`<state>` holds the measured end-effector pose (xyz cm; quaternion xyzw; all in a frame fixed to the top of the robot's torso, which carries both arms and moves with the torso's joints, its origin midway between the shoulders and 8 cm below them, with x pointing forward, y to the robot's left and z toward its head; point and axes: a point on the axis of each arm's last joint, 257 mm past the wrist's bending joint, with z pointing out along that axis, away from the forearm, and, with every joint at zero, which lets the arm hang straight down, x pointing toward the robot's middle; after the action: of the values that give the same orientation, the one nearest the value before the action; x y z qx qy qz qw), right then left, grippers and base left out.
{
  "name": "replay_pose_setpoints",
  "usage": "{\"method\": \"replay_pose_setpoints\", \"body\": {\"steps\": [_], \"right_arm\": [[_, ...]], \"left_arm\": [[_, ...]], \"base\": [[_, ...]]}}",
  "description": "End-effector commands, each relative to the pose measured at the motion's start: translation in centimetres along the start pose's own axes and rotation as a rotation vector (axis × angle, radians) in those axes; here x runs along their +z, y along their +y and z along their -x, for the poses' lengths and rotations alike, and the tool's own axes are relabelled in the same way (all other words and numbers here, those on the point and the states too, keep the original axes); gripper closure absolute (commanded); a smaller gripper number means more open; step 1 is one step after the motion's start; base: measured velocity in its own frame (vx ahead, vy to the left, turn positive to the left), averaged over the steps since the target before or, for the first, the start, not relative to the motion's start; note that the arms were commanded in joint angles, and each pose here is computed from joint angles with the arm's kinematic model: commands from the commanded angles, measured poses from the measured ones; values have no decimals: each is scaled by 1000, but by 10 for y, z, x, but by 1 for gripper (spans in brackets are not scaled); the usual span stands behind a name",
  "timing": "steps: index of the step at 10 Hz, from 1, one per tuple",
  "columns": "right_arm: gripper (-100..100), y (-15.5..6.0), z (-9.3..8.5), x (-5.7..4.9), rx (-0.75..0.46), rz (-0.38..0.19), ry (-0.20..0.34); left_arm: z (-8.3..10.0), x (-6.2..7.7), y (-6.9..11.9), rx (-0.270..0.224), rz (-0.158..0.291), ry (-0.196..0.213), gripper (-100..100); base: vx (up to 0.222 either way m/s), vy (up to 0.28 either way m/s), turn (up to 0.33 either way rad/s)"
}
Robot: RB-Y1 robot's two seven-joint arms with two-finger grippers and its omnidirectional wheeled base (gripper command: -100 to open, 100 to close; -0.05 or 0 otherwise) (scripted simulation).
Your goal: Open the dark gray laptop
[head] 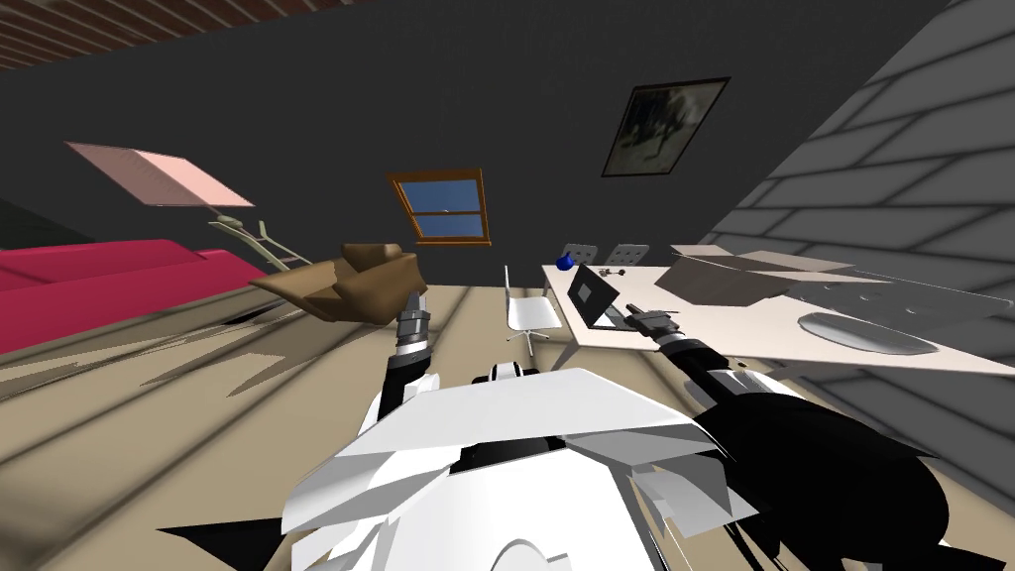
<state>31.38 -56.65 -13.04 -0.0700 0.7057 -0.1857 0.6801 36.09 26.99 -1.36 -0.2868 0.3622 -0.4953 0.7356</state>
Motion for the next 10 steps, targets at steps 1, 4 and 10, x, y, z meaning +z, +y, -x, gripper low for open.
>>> {"method": "replay_pose_setpoints", "body": {"steps": [1, 4, 10], "right_arm": [[-100, -1, 5, -1, -60, 3, 2], [-100, -4, 12, -4, -174, 6, 7], [-100, -8, 25, -9, -411, 10, 18]], "left_arm": [[0, 0, 0, 0, 0, 0, 0], [0, 0, 0, 0, 0, 0, 0], [0, 0, 0, 0, 0, 0, 0]], "base": [[18, 26, -27], [47, 85, -24], [44, 63, -23]]}}
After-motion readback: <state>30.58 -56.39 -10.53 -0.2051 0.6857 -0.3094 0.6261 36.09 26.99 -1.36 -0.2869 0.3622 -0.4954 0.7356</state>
